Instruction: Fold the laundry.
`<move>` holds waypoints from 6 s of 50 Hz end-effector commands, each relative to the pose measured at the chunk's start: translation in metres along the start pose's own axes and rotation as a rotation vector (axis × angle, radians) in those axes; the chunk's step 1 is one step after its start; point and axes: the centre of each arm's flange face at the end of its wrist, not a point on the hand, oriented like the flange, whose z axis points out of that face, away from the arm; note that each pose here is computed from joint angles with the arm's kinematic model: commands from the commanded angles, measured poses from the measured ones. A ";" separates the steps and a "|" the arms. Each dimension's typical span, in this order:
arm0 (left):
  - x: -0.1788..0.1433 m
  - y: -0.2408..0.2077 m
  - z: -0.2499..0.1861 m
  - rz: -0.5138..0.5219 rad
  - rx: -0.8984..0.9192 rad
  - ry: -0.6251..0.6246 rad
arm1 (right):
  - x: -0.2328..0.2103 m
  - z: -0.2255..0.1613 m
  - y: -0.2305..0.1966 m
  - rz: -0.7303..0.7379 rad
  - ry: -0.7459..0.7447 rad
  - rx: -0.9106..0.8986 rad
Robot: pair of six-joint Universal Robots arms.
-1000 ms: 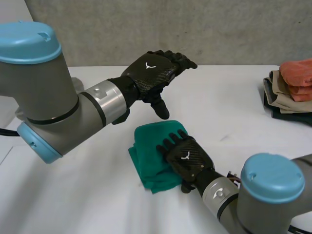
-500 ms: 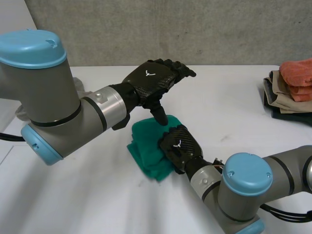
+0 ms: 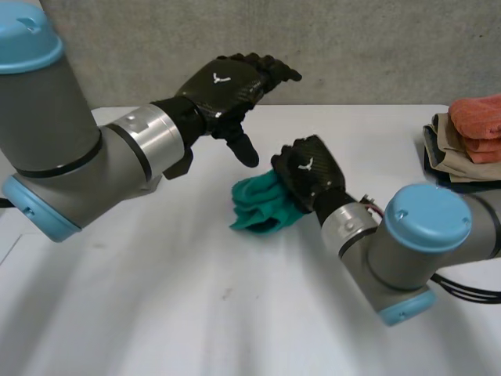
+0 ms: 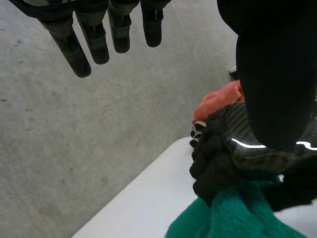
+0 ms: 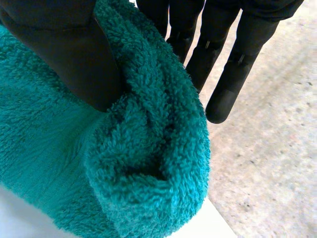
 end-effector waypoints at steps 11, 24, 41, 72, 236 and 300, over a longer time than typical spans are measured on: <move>-0.008 -0.019 0.001 -0.021 0.056 -0.018 | 0.209 0.045 -0.052 0.007 0.465 0.270; -0.003 -0.016 0.000 -0.030 0.046 -0.005 | 0.362 -0.002 0.051 -0.084 0.696 0.211; 0.012 -0.005 0.003 -0.046 0.019 0.030 | 0.367 -0.065 0.171 -0.024 0.595 -0.068; 0.031 -0.041 -0.008 -0.049 0.126 0.062 | 0.420 -0.172 0.086 -0.298 0.971 -0.554; -0.172 0.128 -0.052 0.129 -0.062 -0.226 | -0.001 0.006 -0.060 0.276 -0.305 -0.263; -0.079 0.083 -0.101 0.082 -0.291 -0.466 | 0.094 -0.073 -0.064 -0.295 -0.100 -0.570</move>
